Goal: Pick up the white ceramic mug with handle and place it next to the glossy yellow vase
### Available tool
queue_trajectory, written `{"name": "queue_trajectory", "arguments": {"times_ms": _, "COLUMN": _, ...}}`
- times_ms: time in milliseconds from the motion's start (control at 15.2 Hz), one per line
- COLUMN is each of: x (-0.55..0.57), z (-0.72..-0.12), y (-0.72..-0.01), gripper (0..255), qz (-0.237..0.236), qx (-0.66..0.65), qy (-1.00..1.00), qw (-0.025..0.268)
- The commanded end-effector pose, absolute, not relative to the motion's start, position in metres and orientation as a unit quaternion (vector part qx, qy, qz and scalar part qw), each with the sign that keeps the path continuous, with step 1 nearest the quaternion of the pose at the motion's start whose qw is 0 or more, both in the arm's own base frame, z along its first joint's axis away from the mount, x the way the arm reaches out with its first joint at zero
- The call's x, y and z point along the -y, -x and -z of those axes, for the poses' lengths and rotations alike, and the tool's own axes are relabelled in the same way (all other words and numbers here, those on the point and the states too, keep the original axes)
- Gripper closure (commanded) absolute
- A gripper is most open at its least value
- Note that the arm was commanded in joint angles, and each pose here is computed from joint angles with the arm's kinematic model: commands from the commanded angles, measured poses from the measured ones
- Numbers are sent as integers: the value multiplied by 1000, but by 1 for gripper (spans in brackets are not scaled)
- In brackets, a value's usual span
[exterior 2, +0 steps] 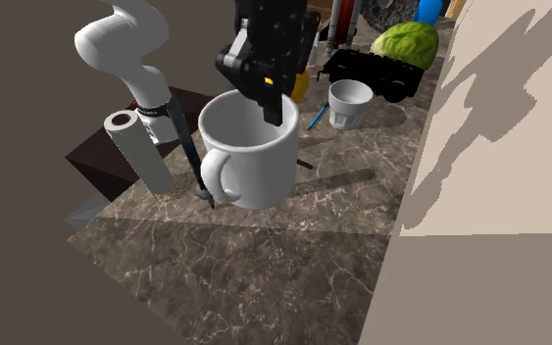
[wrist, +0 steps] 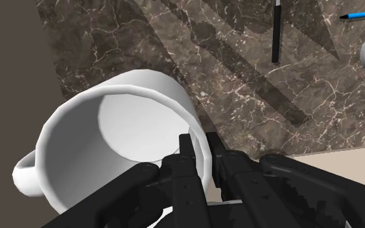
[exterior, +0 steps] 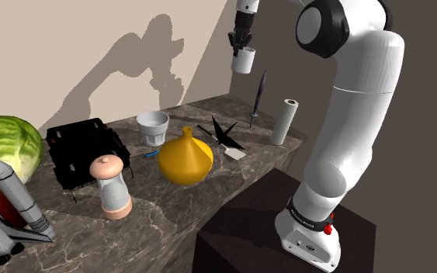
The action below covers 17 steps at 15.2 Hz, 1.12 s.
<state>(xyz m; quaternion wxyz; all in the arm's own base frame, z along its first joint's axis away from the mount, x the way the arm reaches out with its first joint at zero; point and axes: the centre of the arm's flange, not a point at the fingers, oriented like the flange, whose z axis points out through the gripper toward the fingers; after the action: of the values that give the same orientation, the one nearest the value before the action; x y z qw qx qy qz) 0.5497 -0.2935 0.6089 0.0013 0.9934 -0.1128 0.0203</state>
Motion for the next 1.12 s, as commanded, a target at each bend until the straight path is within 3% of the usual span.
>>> {"name": "queue_trajectory", "arguments": {"times_ms": 0, "x": 293, "z": -620, "y": -548, "gripper": 255, "qz": -20, "qx": 113, "qy": -993, "qw": 1}}
{"name": "queue_trajectory", "arguments": {"times_ms": 1056, "x": 97, "z": -624, "y": -574, "gripper": 255, "qz": -20, "qx": 113, "qy": -993, "qw": 1}}
